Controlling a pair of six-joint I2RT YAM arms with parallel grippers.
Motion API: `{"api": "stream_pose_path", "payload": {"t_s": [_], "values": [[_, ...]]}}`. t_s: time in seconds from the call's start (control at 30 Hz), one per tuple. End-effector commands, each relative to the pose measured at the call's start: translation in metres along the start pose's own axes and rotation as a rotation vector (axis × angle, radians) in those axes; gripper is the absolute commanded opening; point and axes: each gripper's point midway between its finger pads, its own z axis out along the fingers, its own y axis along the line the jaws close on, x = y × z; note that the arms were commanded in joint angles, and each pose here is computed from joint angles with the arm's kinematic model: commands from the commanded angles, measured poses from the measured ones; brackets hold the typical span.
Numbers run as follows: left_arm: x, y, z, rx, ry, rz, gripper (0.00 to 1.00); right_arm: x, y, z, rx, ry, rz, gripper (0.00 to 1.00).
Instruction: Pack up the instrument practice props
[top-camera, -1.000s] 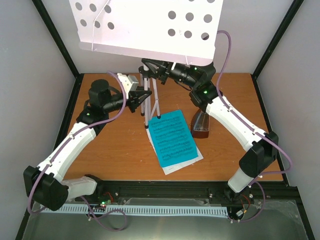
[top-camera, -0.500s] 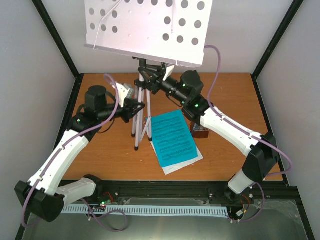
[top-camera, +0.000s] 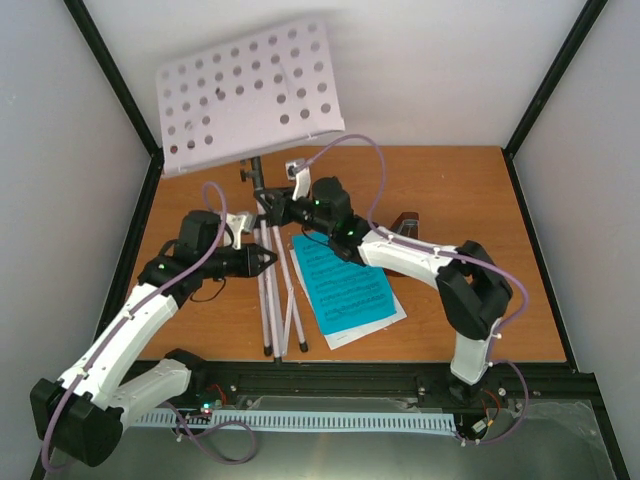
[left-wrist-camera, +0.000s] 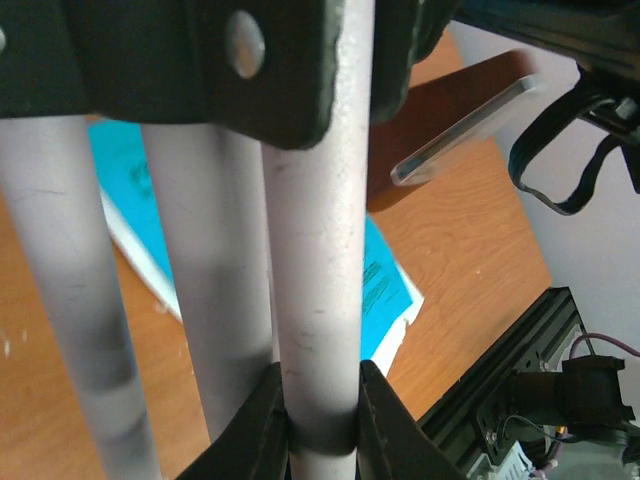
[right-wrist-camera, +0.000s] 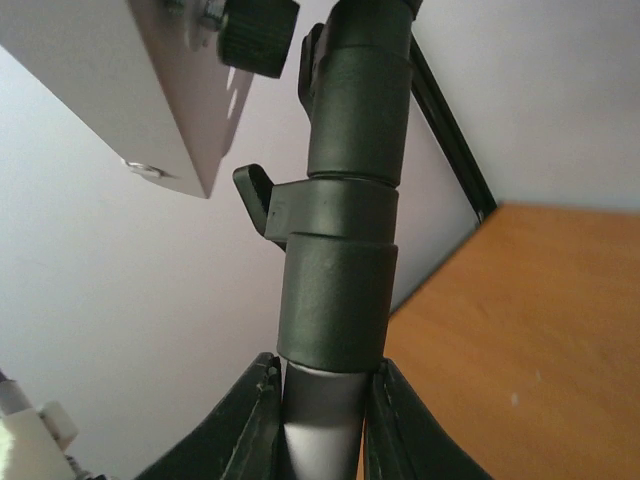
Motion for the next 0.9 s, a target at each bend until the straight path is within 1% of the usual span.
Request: {"api": "stream_pose_path", "payload": {"t_s": [0.0, 0.1, 0.23, 0.33, 0.67, 0.87], "values": [[-0.072, -0.063, -0.04, 0.176, -0.333, 0.192, 0.0, 0.059, -0.03, 0.013, 0.044, 0.121, -0.014, 0.03], [-0.067, -0.045, -0.026, 0.141, -0.326, 0.15, 0.0, 0.076, -0.044, 0.02, 0.064, 0.157, 0.019, 0.03], [-0.051, -0.012, -0.004, 0.075, -0.315, 0.081, 0.0, 0.103, -0.067, 0.031, 0.114, 0.216, 0.052, 0.03], [-0.049, 0.0, 0.004, 0.051, -0.335, 0.064, 0.0, 0.12, -0.08, 0.036, 0.139, 0.24, 0.071, 0.03], [-0.033, 0.044, 0.035, -0.068, -0.286, 0.028, 0.0, 0.147, -0.115, 0.058, 0.214, 0.289, 0.075, 0.03], [-0.028, 0.056, 0.047, -0.096, -0.265, 0.019, 0.0, 0.158, -0.134, 0.065, 0.236, 0.294, 0.117, 0.03]]}}
